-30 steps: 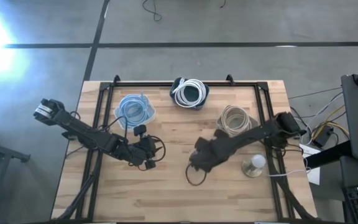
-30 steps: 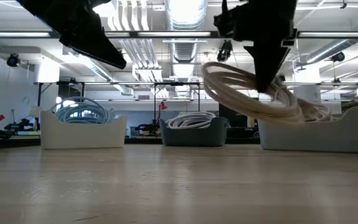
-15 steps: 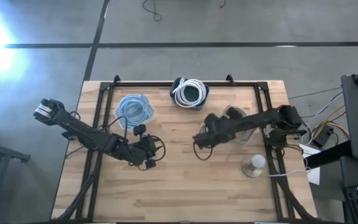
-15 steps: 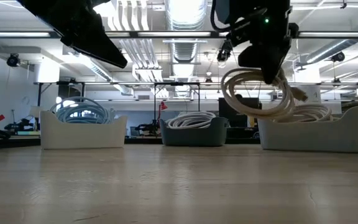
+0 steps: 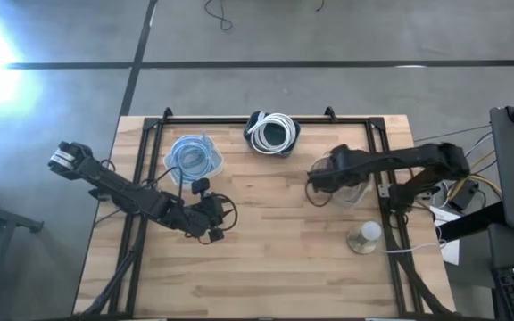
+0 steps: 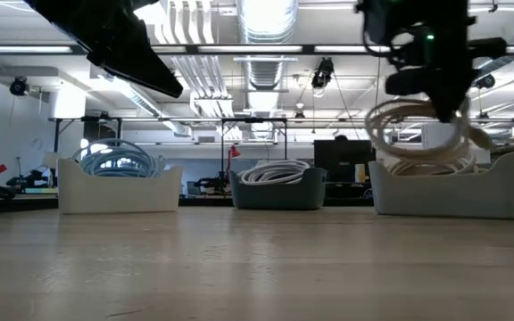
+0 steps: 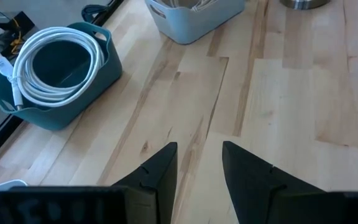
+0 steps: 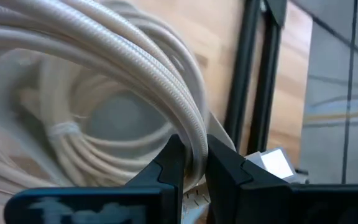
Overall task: Pick & Place USB Port
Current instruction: Put the light brown usb cable into the gray bin, then return to Home Position
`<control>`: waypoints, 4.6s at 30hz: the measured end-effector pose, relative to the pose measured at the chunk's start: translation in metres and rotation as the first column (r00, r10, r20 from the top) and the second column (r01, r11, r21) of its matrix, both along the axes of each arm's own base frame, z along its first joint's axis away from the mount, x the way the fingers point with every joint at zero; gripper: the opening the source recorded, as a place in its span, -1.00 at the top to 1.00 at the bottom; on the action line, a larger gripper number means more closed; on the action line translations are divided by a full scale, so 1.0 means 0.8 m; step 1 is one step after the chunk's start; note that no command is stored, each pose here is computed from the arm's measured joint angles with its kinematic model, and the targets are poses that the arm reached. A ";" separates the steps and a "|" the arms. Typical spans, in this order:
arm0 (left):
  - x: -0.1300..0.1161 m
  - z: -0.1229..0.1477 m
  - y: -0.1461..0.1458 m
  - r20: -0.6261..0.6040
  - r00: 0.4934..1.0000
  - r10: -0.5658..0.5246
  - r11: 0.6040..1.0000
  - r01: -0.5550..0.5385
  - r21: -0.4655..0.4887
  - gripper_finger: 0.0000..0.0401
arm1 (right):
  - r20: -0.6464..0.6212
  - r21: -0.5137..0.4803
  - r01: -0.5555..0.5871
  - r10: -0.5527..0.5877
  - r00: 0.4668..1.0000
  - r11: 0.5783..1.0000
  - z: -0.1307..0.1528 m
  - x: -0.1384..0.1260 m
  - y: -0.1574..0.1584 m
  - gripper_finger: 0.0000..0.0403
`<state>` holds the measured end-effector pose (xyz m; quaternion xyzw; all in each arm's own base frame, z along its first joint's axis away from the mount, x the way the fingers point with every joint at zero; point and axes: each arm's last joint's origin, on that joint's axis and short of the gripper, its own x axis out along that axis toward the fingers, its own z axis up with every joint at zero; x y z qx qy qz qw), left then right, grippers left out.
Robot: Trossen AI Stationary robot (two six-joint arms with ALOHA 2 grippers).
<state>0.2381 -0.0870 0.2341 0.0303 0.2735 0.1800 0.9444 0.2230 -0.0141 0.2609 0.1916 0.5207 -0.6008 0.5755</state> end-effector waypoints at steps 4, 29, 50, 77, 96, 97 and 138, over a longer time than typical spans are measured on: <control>0.000 0.000 0.000 0.001 1.000 0.000 1.000 0.000 0.000 0.32 | 0.012 -0.012 0.080 -0.080 0.997 0.997 -0.013 -0.033 0.001 0.79; 0.001 0.001 0.000 0.012 1.000 0.003 1.000 -0.003 -0.003 0.32 | 0.089 0.013 0.157 -0.158 0.983 0.987 -0.082 -0.064 0.002 0.60; 0.001 0.001 0.001 0.016 1.000 0.008 1.000 -0.008 -0.008 0.32 | 0.075 0.030 0.097 -0.099 0.992 0.995 -0.041 -0.052 0.003 0.23; -0.081 0.092 0.037 0.259 0.965 -0.034 0.998 0.044 -0.034 0.32 | 0.297 -0.096 -0.514 0.517 0.803 0.853 0.094 0.014 0.001 0.31; -0.171 0.036 0.079 0.351 0.935 0.048 0.993 -0.006 -0.122 0.32 | 0.513 -0.412 -0.816 0.843 0.160 0.405 0.068 -0.015 0.044 0.27; -0.174 0.033 0.080 0.353 0.935 0.028 0.994 0.011 -0.107 0.32 | 0.520 -0.436 -0.816 0.846 0.116 0.380 0.065 -0.021 0.044 0.27; -0.176 -0.060 0.089 0.634 0.665 -0.395 0.916 0.336 0.218 0.32 | 0.353 -0.877 -0.464 0.820 -0.450 0.123 -0.077 -0.163 0.035 0.35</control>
